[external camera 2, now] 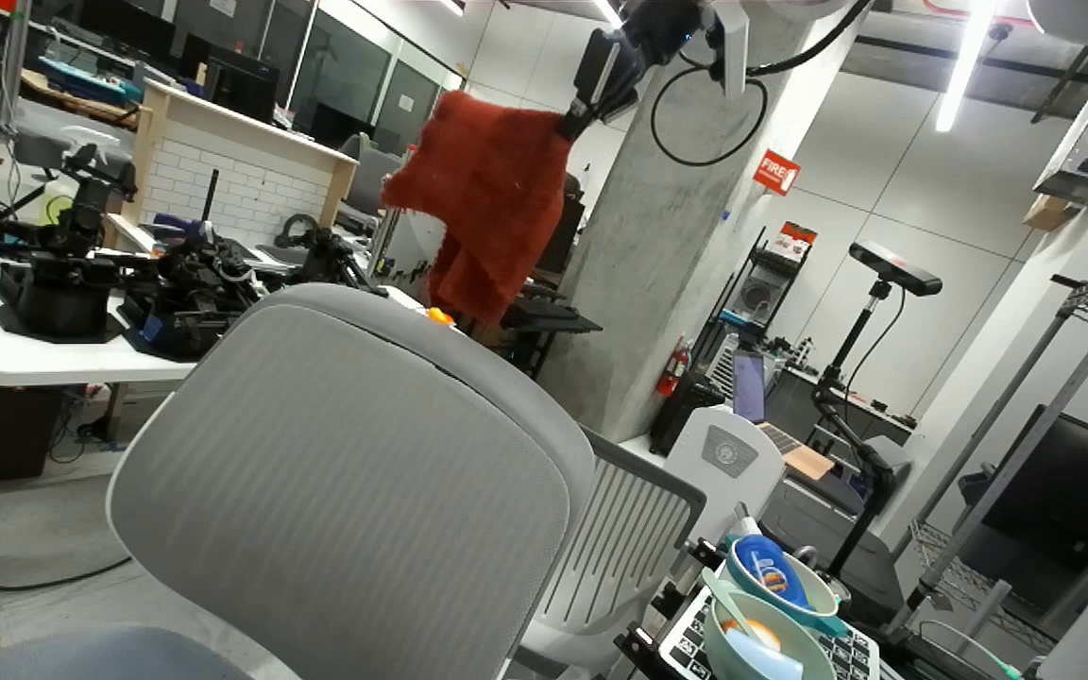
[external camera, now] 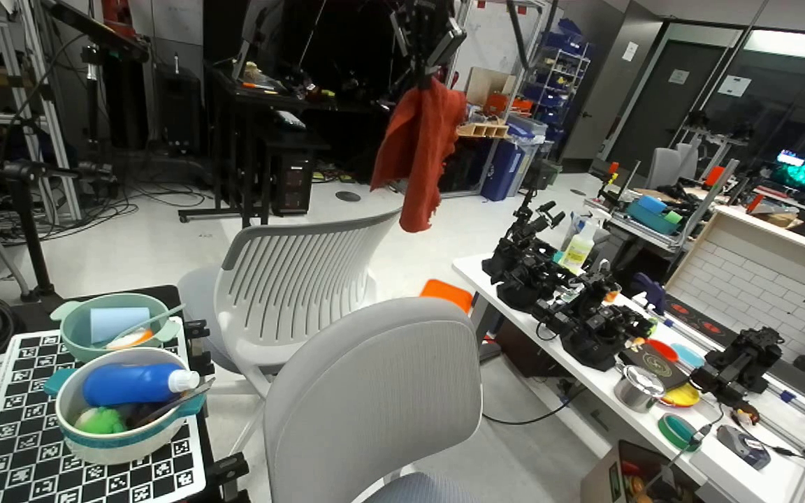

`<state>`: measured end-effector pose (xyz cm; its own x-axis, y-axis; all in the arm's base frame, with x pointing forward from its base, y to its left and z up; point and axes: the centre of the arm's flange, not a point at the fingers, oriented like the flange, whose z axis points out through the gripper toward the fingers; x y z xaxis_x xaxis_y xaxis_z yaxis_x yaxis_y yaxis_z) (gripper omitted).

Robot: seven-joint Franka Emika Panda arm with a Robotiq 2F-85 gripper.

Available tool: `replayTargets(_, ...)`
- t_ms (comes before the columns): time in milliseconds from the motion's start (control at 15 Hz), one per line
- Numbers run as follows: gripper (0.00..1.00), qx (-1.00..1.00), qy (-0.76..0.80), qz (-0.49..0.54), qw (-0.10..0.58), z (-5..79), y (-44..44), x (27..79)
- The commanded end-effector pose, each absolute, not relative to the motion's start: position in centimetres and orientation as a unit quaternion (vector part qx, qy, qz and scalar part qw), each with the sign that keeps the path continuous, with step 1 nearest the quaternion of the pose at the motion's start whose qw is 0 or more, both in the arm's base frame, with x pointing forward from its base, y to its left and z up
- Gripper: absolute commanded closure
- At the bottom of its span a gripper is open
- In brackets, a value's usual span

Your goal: Move the orange towel to the backrest of the chair on the left then return it to the backrest of the chair on the right.

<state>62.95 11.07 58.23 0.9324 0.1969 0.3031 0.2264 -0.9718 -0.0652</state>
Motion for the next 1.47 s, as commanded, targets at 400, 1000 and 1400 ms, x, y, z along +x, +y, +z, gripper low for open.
replayTargets(400, 0.98, -0.979, -0.036, -0.200, 0.030, 52.7, 15.1, 53.0)
replayTargets(1000, 0.98, -0.976, -0.046, -0.210, 0.028, 46.7, 14.6, 46.2)
replayTargets(1400, 0.98, -0.974, -0.039, -0.221, 0.034, 44.3, 12.1, 49.4)
